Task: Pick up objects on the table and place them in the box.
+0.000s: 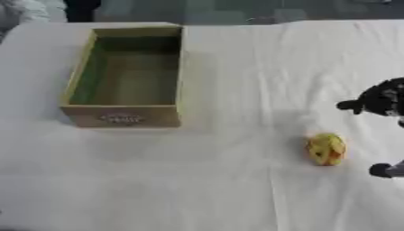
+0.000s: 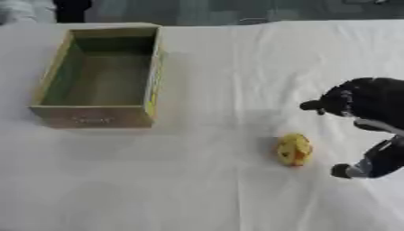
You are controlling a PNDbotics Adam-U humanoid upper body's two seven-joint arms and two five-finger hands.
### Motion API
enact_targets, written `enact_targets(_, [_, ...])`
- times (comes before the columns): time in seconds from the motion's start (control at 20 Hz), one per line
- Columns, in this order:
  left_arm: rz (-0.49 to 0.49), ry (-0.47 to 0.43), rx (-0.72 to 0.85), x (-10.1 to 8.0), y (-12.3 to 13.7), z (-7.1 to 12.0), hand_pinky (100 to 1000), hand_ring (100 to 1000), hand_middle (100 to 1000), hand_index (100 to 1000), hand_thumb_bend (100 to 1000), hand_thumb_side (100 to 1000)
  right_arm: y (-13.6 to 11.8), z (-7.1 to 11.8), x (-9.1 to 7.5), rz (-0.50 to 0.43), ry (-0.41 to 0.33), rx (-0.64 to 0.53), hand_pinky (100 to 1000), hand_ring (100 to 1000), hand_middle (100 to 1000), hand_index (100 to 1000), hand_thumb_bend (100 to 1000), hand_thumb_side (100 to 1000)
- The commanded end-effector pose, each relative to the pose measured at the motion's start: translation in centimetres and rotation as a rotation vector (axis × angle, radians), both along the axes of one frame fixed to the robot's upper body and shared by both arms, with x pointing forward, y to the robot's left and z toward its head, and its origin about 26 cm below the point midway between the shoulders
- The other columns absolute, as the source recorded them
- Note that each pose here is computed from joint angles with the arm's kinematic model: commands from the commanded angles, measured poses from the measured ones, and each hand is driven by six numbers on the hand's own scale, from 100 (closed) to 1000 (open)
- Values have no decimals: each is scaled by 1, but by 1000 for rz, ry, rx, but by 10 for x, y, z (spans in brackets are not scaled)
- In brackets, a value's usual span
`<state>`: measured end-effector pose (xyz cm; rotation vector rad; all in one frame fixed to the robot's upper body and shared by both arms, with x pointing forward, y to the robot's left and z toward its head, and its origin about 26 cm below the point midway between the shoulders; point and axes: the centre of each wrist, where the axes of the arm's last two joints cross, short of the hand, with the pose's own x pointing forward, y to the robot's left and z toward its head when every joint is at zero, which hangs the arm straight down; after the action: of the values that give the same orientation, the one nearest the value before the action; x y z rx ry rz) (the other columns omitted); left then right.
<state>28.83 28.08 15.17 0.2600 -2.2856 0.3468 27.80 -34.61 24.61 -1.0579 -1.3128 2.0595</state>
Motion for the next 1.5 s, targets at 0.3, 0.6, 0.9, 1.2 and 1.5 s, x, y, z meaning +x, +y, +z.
enact_targets(0.3, [-12,-24,16,-2,0,7,465,505,493,797,100,978,10,11,2,-77,-27,20,766,773,660,944,589,451])
enact_targets(0.6, [-18,-21,16,-2,-2,6,465,505,493,798,100,979,18,8,5,-115,-16,104,755,759,663,881,625,437])
enact_targets(0.9, [-24,-22,15,-2,-3,6,465,505,494,798,100,980,27,0,6,-167,54,145,756,760,669,887,644,427])
enact_targets(1.2, [-29,-23,13,-1,-4,6,465,504,494,798,100,981,34,-9,8,-229,101,172,755,760,674,876,649,423])
enact_targets(1.5, [-32,-24,11,-1,-5,6,464,505,494,798,100,981,39,-15,10,-286,114,224,748,748,654,857,631,425])
